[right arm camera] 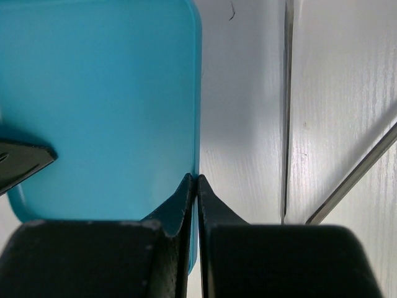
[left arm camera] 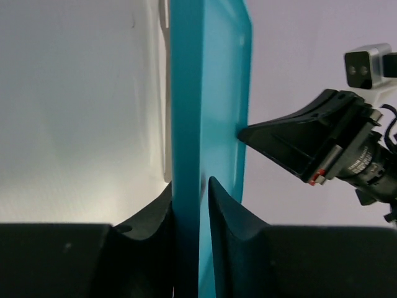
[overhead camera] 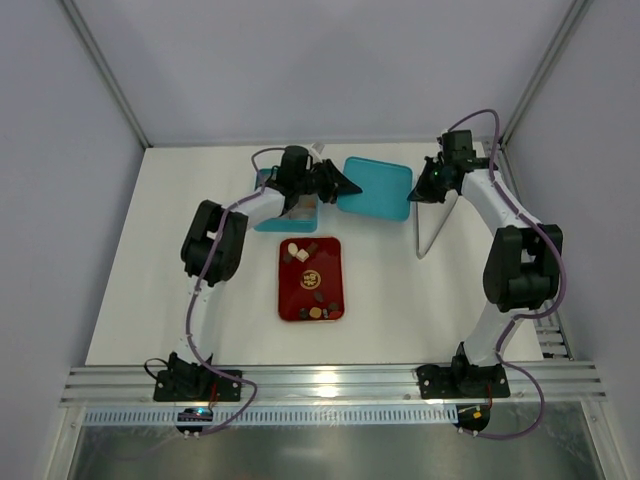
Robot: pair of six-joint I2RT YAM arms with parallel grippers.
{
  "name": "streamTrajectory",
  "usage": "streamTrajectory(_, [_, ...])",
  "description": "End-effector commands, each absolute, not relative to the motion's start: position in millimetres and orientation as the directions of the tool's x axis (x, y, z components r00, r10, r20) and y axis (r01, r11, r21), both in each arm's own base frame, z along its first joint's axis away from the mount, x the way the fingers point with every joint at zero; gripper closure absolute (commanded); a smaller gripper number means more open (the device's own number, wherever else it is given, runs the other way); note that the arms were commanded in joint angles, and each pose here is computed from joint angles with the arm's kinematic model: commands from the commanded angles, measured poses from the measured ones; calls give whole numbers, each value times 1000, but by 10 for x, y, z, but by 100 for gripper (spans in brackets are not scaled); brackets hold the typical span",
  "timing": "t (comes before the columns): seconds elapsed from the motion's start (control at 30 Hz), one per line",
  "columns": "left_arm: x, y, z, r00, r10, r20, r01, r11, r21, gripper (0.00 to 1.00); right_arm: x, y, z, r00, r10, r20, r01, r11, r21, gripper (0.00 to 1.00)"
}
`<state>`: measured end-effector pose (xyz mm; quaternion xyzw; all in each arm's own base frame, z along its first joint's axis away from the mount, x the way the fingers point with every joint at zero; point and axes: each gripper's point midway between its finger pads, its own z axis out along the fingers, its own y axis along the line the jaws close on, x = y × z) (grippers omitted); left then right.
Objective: Pack the chocolate
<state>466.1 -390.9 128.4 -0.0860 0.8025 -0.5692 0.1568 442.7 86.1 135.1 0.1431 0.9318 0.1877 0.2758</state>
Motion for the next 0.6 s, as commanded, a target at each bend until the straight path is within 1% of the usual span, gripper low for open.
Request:
streamTrajectory(0.0, [4561,-3922,1872,-922,-303,-242,160,273,-949,90,4483,993,1836,-740,364,-565,72,879,472,96])
streamTrajectory(0.07, [4523,-3909,1912,-925,-300,-233,151,272,-950,100,4457,1027,1828,-744,353,-568,64,883,465,96])
streamTrajectory(0.13, [4495,-3895,1922,-927,-300,-226,143,275,-951,100,4447,1039,1826,-742,345,-575,60,888,455,94])
streamTrajectory(0.2, [4456,-3875,1971,-929,-299,-218,134,278,-951,100,4421,1075,1839,-742,338,-579,53,891,452,85])
streamTrajectory(0.23, [4429,-3860,2010,-929,-300,-218,132,281,-951,100,4412,1069,1832,-740,334,-583,54,895,443,72])
streamTrajectory(0.3, [4397,-3816,1968,-931,-300,-207,109,314,-943,100,4384,1061,1868,-728,320,-606,55,908,414,62])
streamTrajectory(0.37, [4353,-3779,2040,-929,-295,-223,119,333,-936,100,4354,1043,1904,-716,300,-630,48,922,385,52])
streamTrajectory(0.43, [4302,-3714,2010,-930,-293,-221,105,366,-925,100,4304,1003,2003,-685,285,-670,51,937,346,47])
streamTrajectory(0.47, [4287,-3683,2011,-930,-294,-219,99,375,-922,100,4273,1002,2028,-678,272,-683,46,943,330,43])
streamTrajectory(0.5, [4269,-3648,2078,-927,-297,-229,105,380,-919,100,4233,997,2018,-673,250,-696,33,950,309,42])
streamTrajectory(0.57, [4195,-3574,2013,-935,-284,-211,77,419,-905,100,4119,1077,2213,-628,205,-751,-11,962,273,38])
